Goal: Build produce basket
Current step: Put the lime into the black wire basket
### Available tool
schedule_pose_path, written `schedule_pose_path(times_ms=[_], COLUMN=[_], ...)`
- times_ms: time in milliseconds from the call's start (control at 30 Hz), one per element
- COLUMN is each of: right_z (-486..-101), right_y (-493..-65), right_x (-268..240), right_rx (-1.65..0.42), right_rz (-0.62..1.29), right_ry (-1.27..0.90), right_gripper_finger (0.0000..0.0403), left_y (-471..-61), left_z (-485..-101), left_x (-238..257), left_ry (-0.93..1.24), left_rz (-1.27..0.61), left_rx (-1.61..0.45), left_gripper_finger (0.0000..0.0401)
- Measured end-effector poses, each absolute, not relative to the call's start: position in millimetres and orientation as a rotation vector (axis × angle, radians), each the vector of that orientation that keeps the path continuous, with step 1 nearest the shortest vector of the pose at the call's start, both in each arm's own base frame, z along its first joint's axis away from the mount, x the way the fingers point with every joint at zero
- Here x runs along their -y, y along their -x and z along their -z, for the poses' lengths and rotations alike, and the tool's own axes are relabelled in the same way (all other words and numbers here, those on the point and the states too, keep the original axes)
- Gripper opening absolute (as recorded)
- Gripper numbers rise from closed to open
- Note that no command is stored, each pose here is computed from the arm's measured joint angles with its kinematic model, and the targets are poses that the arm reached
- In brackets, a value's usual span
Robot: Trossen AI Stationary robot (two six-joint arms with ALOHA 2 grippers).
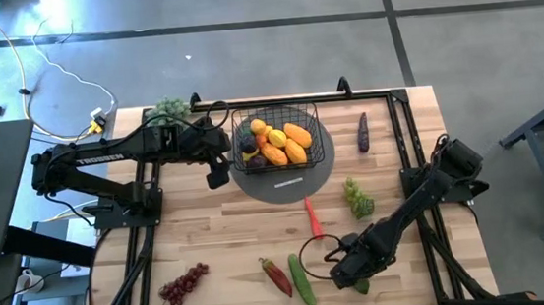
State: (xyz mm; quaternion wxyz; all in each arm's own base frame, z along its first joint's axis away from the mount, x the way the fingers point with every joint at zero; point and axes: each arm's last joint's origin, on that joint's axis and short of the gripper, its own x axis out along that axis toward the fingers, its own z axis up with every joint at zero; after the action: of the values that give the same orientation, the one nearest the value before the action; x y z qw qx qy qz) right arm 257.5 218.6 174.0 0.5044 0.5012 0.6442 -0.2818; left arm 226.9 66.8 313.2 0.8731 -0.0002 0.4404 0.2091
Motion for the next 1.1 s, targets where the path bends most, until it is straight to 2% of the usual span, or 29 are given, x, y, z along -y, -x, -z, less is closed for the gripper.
schedule_pose_path(times_ms=[333, 433, 600, 633, 800, 1100], right_z=[-157.4, -157.3, -157.3, -157.3, -164.7, -196.4], right_y=[-261.7, -263.2, -266.6, -267.4, -269.9, -277.0], right_x=[-223.7, -222.1, -217.9, -216.9, -211.4, -188.6], right_rx=[-1.579, -1.580, -1.580, -1.578, -1.532, -1.316], right_rz=[0.694, 0.697, 0.706, 0.708, 0.700, 0.661], right_ry=[-1.199, -1.206, -1.222, -1.225, -1.237, -1.273], right_gripper_finger=[0.0250, 0.0214, 0.0123, 0.0116, 0.0116, 0.0116], left_y=[-226.9, -226.9, -226.9, -226.8, -226.3, -226.2], left_z=[-313.3, -313.3, -313.2, -313.1, -312.8, -312.8], left_x=[-66.9, -66.9, -66.9, -66.9, -66.9, -67.2], left_ry=[-0.017, -0.018, -0.034, -0.034, -0.033, -0.055], left_rz=[-0.430, -0.430, -0.422, -0.422, -0.421, -0.410], left_rx=[-0.924, -0.924, -0.928, -0.929, -0.936, -0.941], left_gripper_finger=[0.0271, 0.0271, 0.0271, 0.0271, 0.0271, 0.0271])
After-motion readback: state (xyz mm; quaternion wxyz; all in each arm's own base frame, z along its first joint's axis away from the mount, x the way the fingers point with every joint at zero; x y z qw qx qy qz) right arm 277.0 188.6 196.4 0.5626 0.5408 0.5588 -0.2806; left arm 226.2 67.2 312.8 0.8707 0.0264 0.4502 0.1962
